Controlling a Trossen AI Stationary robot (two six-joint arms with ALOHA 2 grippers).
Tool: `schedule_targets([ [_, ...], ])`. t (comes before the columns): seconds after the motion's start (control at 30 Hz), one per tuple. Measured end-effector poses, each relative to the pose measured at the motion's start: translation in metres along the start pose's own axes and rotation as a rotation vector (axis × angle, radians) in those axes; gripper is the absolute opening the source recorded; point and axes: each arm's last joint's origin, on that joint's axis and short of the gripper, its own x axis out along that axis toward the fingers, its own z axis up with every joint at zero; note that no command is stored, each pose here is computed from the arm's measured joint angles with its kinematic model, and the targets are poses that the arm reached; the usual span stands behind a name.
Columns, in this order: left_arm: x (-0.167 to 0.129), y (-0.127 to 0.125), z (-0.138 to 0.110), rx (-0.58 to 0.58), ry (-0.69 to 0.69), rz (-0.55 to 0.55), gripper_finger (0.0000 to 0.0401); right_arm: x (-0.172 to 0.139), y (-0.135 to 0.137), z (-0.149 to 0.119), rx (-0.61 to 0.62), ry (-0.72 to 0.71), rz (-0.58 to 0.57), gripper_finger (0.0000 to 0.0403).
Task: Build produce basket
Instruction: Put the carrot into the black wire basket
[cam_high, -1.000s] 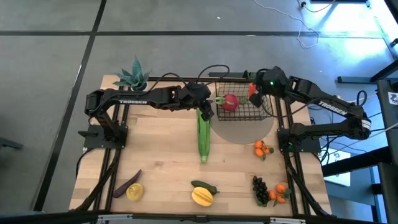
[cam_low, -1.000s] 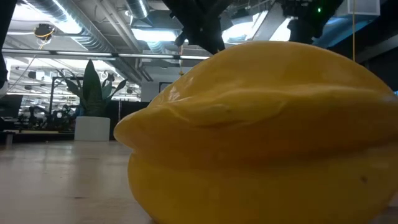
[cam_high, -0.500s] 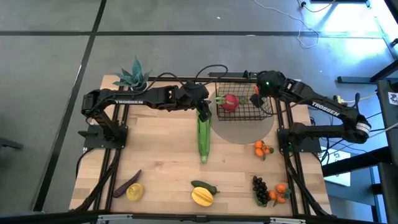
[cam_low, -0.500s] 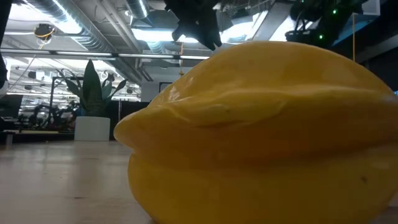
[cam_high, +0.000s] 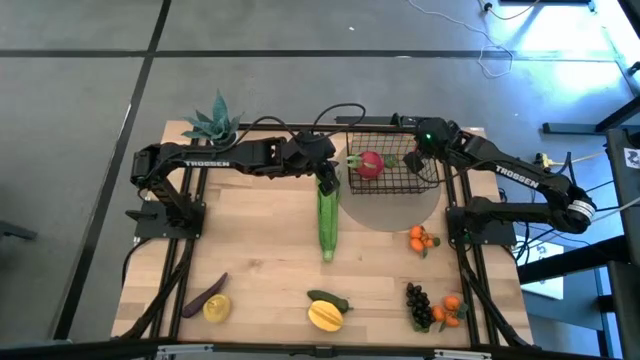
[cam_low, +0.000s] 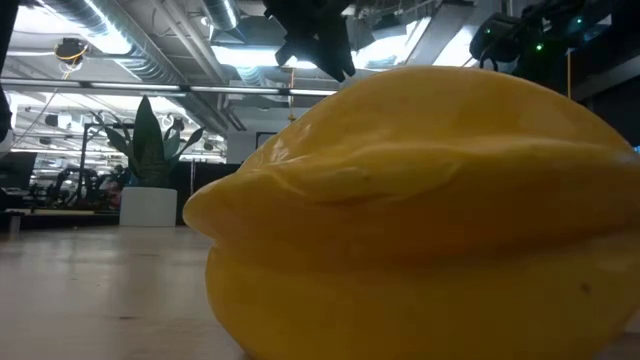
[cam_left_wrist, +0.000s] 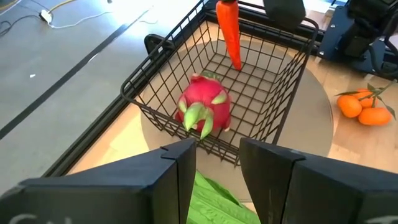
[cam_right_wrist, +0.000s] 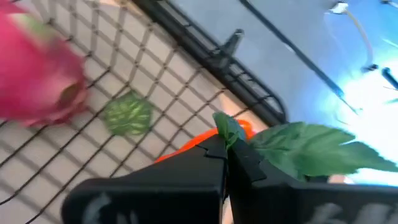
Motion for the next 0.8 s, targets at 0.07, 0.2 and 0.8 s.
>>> schedule_targets([
  [0.07, 0.000, 0.000, 0.000, 0.000, 0.000, 0.000, 0.0110, 0.001, -0.002, 0.000, 0.005, -0.002, -0.027, 0.0000],
  [0.2, 0.000, 0.000, 0.000, 0.000, 0.000, 0.000, 0.0110, 0.002, -0.005, 0.002, 0.024, -0.014, -0.041, 0.0000],
  [0.8, 0.000, 0.000, 0.000, 0.000, 0.001, 0.000, 0.0110, 0.007, -0.019, 0.001, 0.063, 0.009, -0.079, 0.0000],
])
